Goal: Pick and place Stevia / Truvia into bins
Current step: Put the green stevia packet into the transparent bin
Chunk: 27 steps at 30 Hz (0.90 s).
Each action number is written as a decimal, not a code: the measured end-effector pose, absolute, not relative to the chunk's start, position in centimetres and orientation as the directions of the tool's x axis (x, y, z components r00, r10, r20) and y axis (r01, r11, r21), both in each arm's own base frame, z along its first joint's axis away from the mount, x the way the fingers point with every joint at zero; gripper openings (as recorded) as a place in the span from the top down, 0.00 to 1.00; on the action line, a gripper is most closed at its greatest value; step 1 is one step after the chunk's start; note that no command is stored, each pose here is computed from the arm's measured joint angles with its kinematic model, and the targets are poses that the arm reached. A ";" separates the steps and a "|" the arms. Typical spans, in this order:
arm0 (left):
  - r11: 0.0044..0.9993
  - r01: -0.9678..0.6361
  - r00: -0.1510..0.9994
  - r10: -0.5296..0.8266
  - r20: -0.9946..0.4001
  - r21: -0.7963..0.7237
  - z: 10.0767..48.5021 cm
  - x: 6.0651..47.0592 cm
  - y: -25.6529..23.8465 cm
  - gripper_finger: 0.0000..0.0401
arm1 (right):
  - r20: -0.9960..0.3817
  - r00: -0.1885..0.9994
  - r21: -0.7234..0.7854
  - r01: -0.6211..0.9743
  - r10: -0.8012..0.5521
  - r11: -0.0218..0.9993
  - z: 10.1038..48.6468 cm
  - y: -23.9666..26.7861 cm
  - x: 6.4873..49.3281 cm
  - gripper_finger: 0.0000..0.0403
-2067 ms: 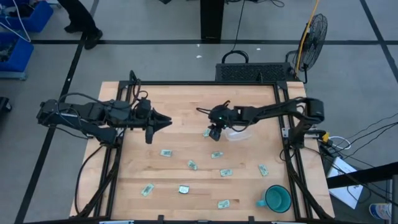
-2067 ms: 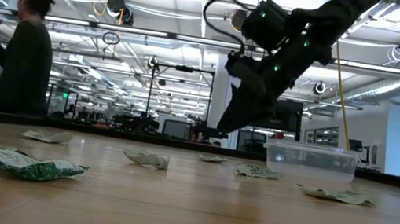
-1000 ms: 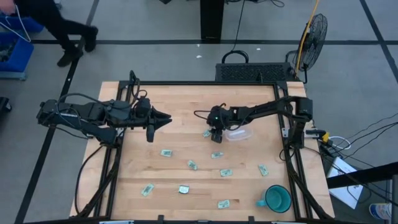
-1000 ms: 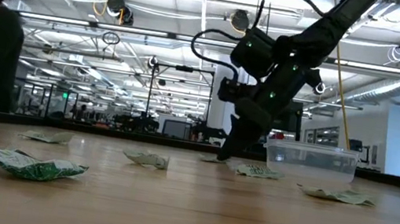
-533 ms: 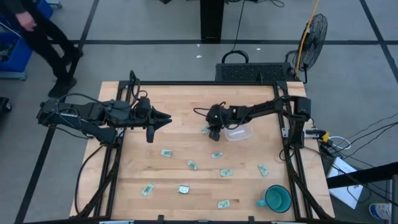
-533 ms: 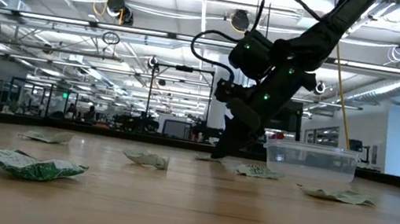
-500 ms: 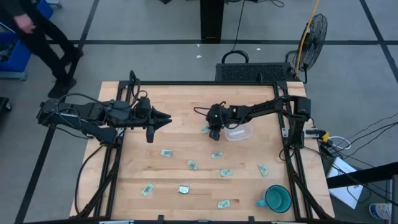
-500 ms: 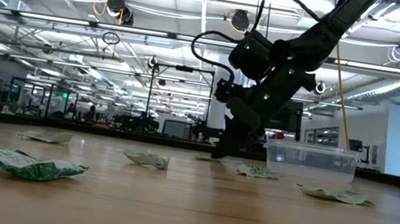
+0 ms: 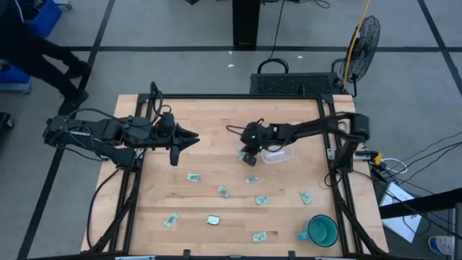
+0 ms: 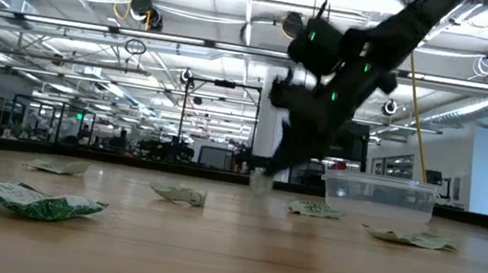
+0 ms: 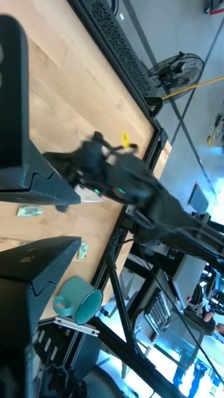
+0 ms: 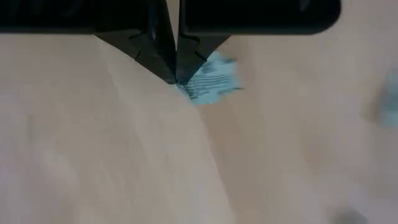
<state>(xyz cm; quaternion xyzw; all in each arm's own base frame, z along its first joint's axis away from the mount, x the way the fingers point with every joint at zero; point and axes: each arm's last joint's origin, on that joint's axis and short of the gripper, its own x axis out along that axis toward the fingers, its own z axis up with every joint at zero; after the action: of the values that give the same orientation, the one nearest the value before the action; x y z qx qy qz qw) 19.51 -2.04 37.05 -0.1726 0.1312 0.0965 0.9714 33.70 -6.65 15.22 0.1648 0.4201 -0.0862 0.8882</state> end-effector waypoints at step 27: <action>0.918 -0.235 0.947 0.142 -0.288 -0.319 37.1 19.5 -2.0 0.76 | -0.961 0.170 -0.061 0.636 -0.217 0.770 20.7 -4.7 20.9 1.00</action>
<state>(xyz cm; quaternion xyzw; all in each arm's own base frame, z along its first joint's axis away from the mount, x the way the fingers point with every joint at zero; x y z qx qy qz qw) 19.52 -2.04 37.05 -0.1776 0.1306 0.0973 0.9705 20.93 -4.69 20.71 0.1816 0.5767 -0.2867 0.7431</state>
